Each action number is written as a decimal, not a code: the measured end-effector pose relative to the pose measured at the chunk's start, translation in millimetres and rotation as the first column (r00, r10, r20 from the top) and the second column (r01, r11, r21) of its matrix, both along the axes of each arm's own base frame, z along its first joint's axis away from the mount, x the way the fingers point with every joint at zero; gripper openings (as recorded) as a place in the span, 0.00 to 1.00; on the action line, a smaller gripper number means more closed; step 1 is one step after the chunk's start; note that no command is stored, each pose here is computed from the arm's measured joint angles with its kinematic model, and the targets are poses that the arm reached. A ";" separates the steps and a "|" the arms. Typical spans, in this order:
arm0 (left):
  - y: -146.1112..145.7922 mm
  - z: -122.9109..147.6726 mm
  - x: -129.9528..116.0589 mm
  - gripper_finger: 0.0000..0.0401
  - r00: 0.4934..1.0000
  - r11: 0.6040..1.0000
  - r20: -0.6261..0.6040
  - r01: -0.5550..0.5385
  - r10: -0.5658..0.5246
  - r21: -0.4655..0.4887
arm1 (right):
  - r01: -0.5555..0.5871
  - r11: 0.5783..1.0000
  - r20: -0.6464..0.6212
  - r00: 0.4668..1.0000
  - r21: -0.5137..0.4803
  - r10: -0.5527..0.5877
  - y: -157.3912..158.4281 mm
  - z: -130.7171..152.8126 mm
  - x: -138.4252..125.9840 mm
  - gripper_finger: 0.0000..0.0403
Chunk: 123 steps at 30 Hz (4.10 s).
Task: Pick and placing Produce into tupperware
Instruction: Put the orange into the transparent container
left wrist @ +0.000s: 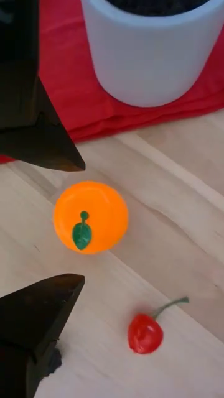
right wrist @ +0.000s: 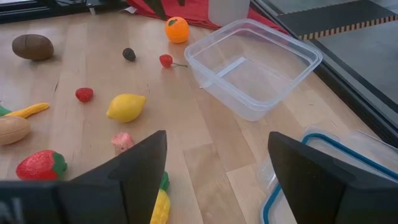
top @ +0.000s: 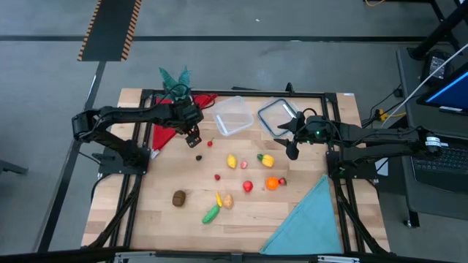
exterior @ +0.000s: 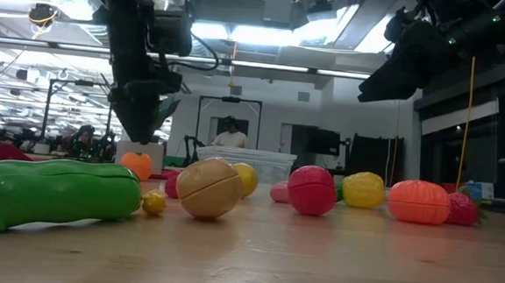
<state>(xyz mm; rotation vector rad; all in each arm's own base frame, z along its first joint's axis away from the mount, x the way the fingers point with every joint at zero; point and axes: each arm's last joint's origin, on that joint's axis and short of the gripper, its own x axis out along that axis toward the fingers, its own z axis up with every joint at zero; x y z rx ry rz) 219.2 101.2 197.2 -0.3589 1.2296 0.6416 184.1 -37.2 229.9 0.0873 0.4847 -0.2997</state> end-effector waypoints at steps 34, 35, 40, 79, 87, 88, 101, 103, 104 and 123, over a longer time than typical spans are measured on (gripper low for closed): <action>10.1 -49.7 23.1 0.69 0.994 0.999 -0.108 0.004 -0.010 -0.048 | 0.001 1.000 -0.021 1.000 0.004 -0.001 0.1 -1.9 -1.0 0.70; 10.1 -49.7 23.3 0.69 0.994 0.999 -0.106 0.005 -0.010 -0.047 | 0.001 1.000 -0.021 1.000 0.004 -0.001 0.1 -1.9 -1.0 0.70; 9.8 -49.8 22.5 0.67 0.993 0.999 -0.114 0.004 -0.010 -0.051 | 0.000 1.000 -0.023 1.000 0.005 0.000 0.2 -2.1 -1.1 0.70; 4.1 -41.4 9.4 0.59 0.970 0.986 -0.193 0.127 -0.145 -0.104 | 0.003 1.000 -0.033 0.999 0.011 -0.003 0.3 -3.1 -1.6 0.70; 3.9 -3.4 -10.9 0.59 0.987 0.992 -0.105 0.118 -0.122 -0.044 | 0.002 1.000 -0.033 0.999 0.011 -0.002 0.3 -3.0 -1.6 0.70; 3.1 3.2 -14.3 0.59 0.990 0.993 -0.081 0.116 -0.118 -0.031 | 0.002 1.000 -0.033 0.999 0.011 -0.002 0.3 -3.0 -1.6 0.70; -22.2 67.9 -62.7 0.59 0.931 0.982 0.334 0.095 -0.146 0.163 | 0.003 1.000 -0.032 0.999 0.012 -0.003 0.2 -3.0 -1.7 0.70; -28.2 65.6 -66.1 0.59 0.883 0.976 0.428 0.126 -0.192 0.179 | 0.003 1.000 -0.032 0.999 0.011 -0.002 0.3 -3.0 -1.7 0.70; -31.2 63.6 -68.0 0.59 0.857 0.972 0.469 0.141 -0.215 0.188 | 0.003 1.000 -0.032 0.999 0.012 -0.003 0.2 -3.0 -1.6 0.70; -61.2 26.8 -71.6 0.59 0.406 0.814 0.723 0.436 -0.559 0.384 | 0.023 0.999 -0.021 1.000 0.046 -0.022 0.3 -2.9 -1.6 0.70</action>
